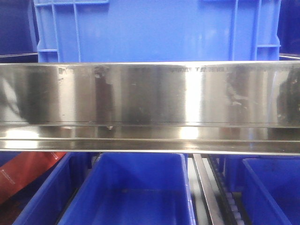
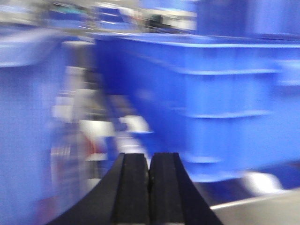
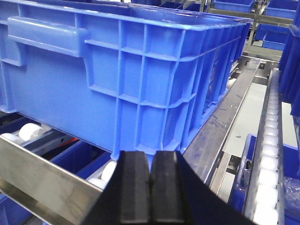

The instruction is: Place valve from conveyor to right shelf box

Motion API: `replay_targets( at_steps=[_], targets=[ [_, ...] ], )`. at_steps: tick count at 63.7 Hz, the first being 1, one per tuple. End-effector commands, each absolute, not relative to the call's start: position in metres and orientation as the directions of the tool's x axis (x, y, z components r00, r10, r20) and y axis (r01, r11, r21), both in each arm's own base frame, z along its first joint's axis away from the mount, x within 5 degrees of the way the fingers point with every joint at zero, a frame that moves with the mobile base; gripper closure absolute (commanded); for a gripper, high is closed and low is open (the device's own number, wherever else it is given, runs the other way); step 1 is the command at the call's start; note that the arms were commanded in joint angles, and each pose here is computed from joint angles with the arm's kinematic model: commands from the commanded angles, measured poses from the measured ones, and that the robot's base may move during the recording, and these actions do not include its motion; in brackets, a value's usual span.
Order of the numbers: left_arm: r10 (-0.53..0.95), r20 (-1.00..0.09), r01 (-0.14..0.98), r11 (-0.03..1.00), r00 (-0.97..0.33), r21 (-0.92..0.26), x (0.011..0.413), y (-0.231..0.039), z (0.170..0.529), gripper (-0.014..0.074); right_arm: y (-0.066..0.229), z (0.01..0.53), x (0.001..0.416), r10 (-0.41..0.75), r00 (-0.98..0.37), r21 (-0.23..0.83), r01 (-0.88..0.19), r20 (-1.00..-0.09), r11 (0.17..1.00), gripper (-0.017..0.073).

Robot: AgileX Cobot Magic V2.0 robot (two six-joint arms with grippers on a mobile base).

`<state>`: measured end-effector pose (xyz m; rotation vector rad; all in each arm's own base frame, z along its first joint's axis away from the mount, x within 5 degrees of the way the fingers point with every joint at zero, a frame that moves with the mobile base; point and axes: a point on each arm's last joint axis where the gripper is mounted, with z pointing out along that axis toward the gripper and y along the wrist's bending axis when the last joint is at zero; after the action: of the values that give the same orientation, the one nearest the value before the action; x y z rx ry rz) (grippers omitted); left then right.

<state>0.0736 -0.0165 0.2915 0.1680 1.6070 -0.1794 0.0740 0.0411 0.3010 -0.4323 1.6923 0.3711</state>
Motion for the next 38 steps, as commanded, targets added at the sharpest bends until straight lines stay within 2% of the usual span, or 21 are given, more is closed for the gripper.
replay_targets(
  at_steps=[1, 11, 24, 26, 30, 38],
  targets=[
    [0.019, -1.000, 0.135, 0.991, -0.018, 0.017, 0.066, -0.009, 0.283, 0.0705, 0.040, 0.303, 0.074, -0.071, -0.107, -0.012, -0.471, -0.992, 0.882, 0.0722],
    [-0.006, -0.999, 0.037, 0.999, 0.044, -0.005, 0.055, -0.002, 0.256, 0.0705, 0.040, 0.303, 0.074, -0.071, -0.107, -0.012, -0.471, -0.992, 0.882, 0.0722],
    [-0.007, -0.995, -0.005, 1.000, 0.095, -0.007, 0.056, 0.000, 0.214, 0.0705, 0.040, 0.303, 0.074, -0.071, -0.107, -0.012, -0.471, -0.992, 0.882, 0.0722],
    [-0.007, -0.990, -0.006, 1.000, 0.137, -0.008, 0.056, 0.000, 0.218, 0.0705, 0.040, 0.303, 0.074, -0.071, -0.107, -0.012, -0.471, -0.992, 0.882, 0.0722],
    [-0.007, -0.997, -0.004, 1.000, 0.079, -0.007, 0.056, 0.000, 0.212, 0.0705, 0.040, 0.304, 0.074, -0.070, -0.106, -0.012, -0.471, -0.992, 0.882, 0.0722],
    [-0.007, -0.997, -0.004, 1.000, 0.076, -0.007, 0.056, 0.000, 0.212, 0.0705, 0.040, 0.304, 0.074, -0.070, -0.106, -0.012, -0.471, -0.992, 0.882, 0.0722]
  ],
)
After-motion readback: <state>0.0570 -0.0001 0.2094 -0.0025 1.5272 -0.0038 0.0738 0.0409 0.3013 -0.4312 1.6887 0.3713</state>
